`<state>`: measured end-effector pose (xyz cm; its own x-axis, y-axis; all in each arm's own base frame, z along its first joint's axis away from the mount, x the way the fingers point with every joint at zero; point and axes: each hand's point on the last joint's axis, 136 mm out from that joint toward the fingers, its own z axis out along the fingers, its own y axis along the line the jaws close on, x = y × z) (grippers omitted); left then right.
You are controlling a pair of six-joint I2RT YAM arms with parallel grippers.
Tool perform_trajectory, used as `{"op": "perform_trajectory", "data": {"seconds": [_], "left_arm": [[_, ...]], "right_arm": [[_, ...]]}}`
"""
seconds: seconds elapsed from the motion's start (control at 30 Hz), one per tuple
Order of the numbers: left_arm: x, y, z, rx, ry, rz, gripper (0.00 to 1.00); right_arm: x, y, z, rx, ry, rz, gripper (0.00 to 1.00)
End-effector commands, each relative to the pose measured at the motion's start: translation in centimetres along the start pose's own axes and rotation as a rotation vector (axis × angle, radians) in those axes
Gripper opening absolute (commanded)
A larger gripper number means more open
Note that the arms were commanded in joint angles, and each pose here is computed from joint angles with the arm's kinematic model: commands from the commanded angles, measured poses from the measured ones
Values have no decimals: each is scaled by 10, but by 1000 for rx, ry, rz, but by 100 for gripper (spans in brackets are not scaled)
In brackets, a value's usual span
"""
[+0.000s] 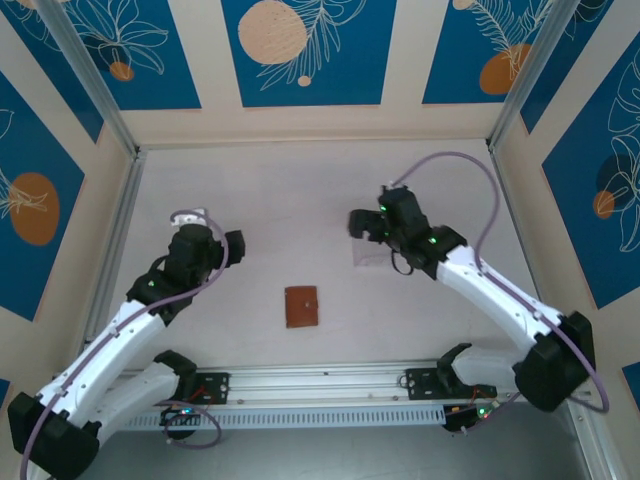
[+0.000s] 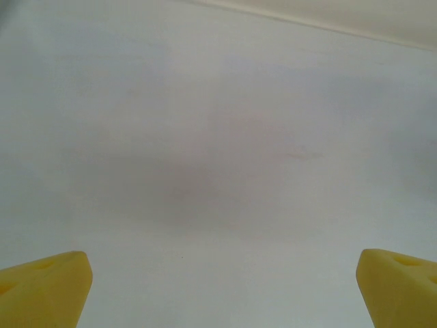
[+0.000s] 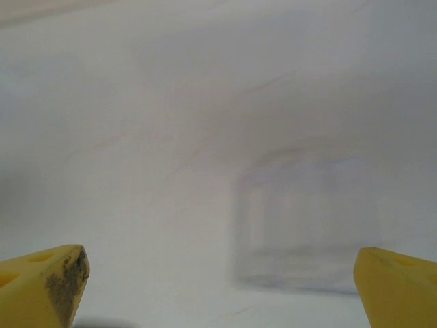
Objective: Put the credit cards into the card holder
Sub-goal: Reset both arms
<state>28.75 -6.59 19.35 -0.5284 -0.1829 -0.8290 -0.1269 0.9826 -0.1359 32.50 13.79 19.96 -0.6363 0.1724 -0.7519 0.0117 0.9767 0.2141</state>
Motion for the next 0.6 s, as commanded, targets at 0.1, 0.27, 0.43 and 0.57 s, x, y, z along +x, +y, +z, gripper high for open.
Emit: {"op": "perform_trajectory", "data": {"seconds": [0.1, 0.27, 0.43, 0.57], "left_arm": [[-15, 65, 30, -400, -276, 165, 100], [-6, 96, 72, -472, -286, 190, 100], [-6, 89, 110, -327, -330, 175, 100], [2, 96, 118, -261, -310, 117, 100]], "right_arm": [[-20, -94, 5, 222, -386, -62, 99], [1, -116, 32, 267, -366, -159, 99], [11, -139, 65, 243, -368, -99, 99], [-3, -138, 86, 207, -370, -161, 99]]}}
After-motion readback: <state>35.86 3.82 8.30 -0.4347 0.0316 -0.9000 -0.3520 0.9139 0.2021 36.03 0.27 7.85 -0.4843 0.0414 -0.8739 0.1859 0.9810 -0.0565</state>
